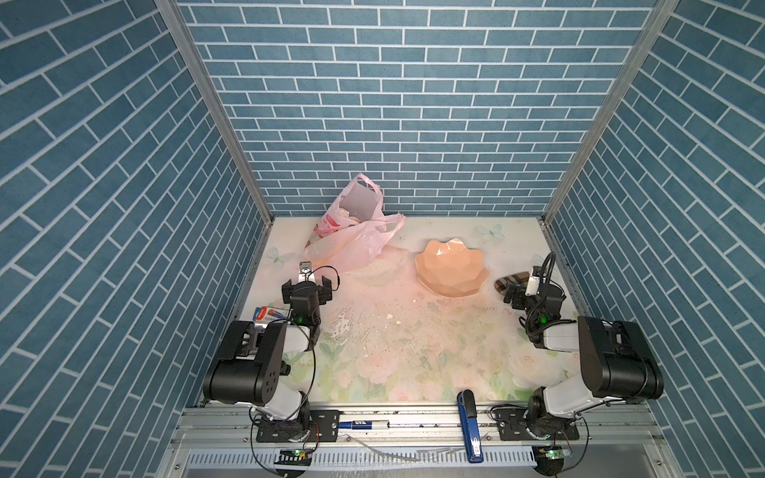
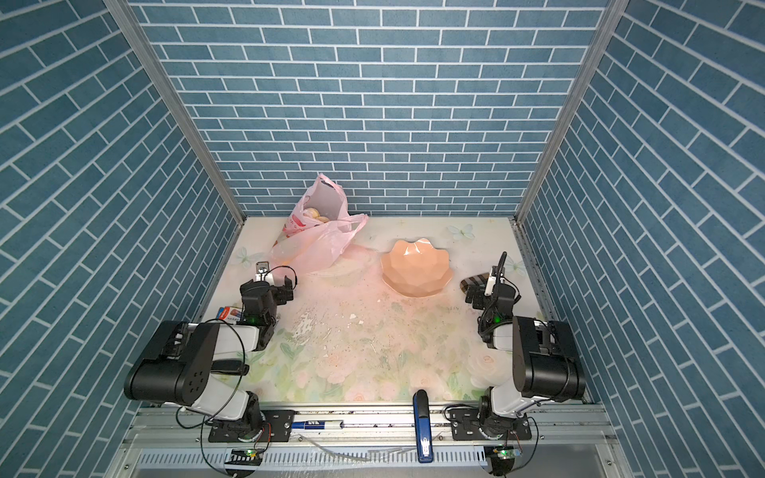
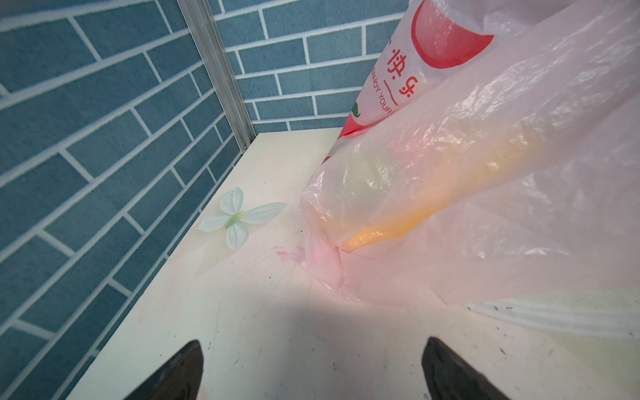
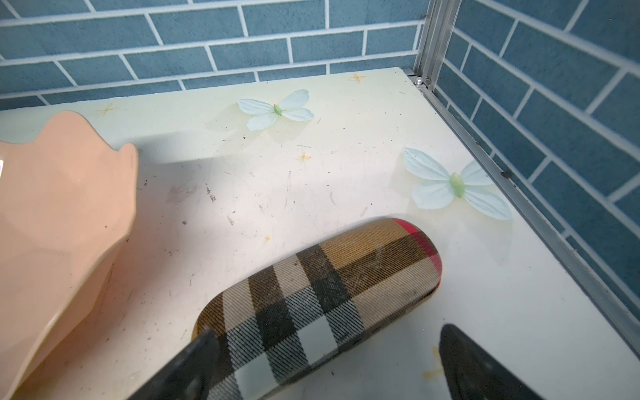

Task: Take fruits out of the plastic bag
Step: Move the plate to the center of the table.

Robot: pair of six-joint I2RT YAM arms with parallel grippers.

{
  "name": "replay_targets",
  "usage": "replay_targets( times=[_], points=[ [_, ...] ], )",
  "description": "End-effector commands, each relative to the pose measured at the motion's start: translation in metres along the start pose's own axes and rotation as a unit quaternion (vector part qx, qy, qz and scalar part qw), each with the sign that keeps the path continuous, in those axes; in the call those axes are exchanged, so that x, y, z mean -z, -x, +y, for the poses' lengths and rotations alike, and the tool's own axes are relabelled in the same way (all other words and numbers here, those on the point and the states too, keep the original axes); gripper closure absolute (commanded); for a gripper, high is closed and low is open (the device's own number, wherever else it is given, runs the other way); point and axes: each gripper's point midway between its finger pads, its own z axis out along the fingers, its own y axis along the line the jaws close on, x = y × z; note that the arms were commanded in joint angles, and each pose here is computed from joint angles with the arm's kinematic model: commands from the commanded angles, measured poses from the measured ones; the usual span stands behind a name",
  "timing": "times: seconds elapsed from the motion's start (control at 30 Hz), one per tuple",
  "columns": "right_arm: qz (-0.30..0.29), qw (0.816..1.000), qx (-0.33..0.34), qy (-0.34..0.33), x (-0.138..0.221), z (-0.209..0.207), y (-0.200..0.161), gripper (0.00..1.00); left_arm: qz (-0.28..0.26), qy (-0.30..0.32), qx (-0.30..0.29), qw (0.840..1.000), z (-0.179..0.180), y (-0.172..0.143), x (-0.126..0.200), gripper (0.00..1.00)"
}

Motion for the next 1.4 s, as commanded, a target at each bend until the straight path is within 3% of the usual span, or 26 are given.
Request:
replay_targets(
  times=[0.0,0.9,1.0,1.13,1.23,1.37],
  points=[
    [-0.017,1.000,0.016,0.006,-0.004,0.003,0.014,0.01,0.000,0.001,0.000,1.000,0.002,-0.003,0.000,0.01],
    [-0.019,1.000,0.015,0.006,-0.004,0.003,0.015,0.01,-0.001,-0.006,-0.003,1.000,0.000,-0.001,0.001,0.01],
    [-0.013,1.000,0.005,-0.016,0.001,-0.004,0.026,0.01,0.008,-0.016,-0.011,1.000,-0.001,0.016,0.006,0.01],
    [0.023,0.999,-0.010,-0.032,0.013,-0.008,0.058,0.01,0.066,0.055,0.020,0.996,0.029,0.052,0.021,0.00],
    [0.033,0.992,-0.090,-0.085,0.031,-0.024,0.081,0.01,0.106,0.105,0.068,0.986,0.049,0.075,0.035,0.00],
    [0.058,0.983,-0.153,-0.082,0.052,-0.020,0.093,0.01,0.120,0.054,0.094,0.987,0.037,0.094,0.044,0.01]
  ],
)
